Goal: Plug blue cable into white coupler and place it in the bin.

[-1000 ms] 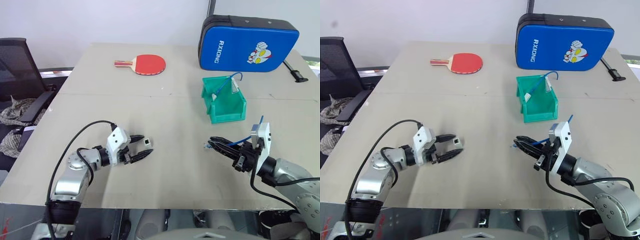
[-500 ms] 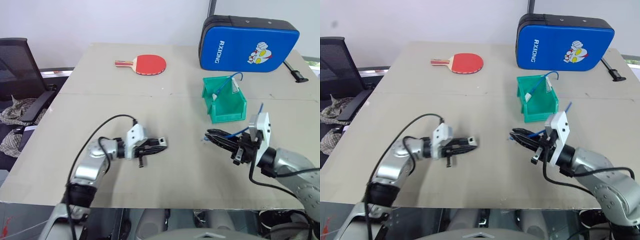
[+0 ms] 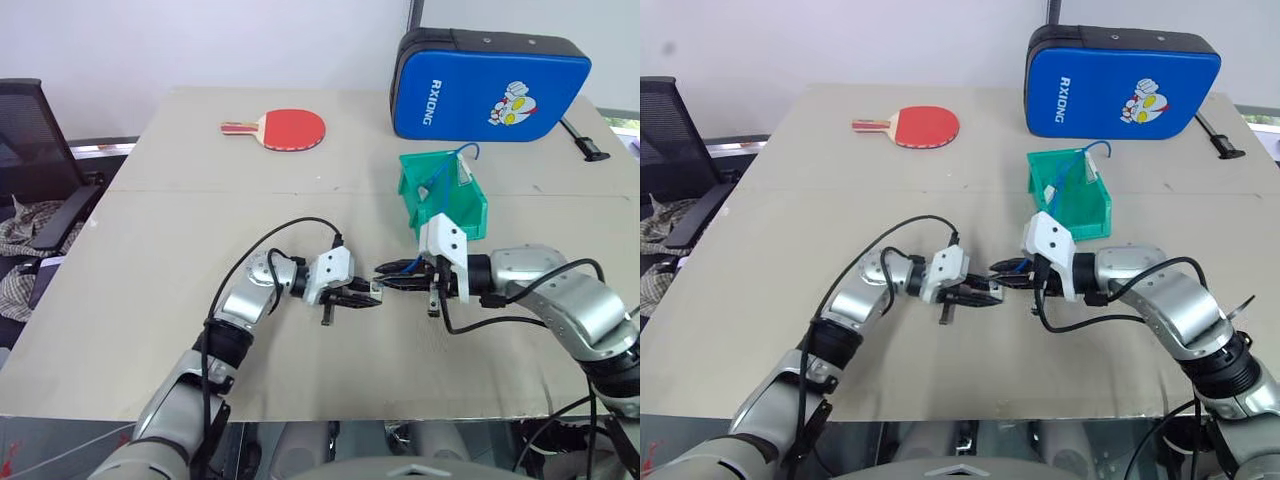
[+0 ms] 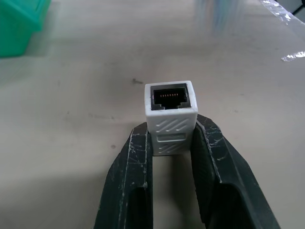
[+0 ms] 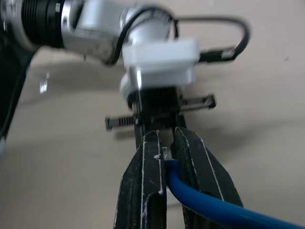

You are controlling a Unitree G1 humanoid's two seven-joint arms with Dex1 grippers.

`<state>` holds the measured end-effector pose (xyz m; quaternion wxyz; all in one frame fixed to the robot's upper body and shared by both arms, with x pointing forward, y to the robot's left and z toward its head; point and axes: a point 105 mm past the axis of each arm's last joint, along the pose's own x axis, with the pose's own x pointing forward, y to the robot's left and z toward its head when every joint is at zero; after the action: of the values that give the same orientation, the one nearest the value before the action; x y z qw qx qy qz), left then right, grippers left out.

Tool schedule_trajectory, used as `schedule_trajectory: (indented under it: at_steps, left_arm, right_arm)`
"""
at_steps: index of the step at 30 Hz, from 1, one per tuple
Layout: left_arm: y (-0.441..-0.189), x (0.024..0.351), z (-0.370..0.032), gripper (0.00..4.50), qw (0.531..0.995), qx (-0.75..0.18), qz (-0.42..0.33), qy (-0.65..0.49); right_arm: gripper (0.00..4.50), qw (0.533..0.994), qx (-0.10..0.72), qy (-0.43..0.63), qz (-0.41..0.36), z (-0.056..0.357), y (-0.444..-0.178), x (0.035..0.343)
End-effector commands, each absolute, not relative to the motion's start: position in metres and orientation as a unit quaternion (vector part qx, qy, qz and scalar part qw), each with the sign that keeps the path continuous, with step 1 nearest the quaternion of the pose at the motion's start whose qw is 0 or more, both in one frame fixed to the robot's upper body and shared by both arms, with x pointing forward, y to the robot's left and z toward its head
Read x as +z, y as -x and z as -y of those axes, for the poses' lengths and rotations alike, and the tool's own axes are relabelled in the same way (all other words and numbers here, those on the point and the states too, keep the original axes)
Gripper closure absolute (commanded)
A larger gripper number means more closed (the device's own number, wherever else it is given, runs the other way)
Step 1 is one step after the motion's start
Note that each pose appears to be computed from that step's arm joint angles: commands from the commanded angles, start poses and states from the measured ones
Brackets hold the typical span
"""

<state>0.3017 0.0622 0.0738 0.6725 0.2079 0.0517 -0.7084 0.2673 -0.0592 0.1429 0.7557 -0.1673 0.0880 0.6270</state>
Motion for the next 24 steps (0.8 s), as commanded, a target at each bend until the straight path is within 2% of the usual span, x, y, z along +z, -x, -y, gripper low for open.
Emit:
schedule_trajectory:
  at_steps: [1,14,24]
  left_arm:
    - [-0.299,0.072,-0.063,4.01,0.652,-0.718,-0.047,-0.239]
    - [-0.29,0.075,-0.054,4.01,0.647,-0.724,-0.037,-0.238]
    - [-0.292,0.064,-0.06,4.01,0.65,-0.721,-0.042,-0.238]
  right_arm:
    - [4.5,0.741,0.641,0.19,-0.064,0.056,-0.268,0.152]
    - [4.5,0.723,0.654,0.209,-0.076,0.055,-0.269,0.146]
    - [4.5,0.707,0.66,0.233,-0.105,0.059,-0.267,0.134]
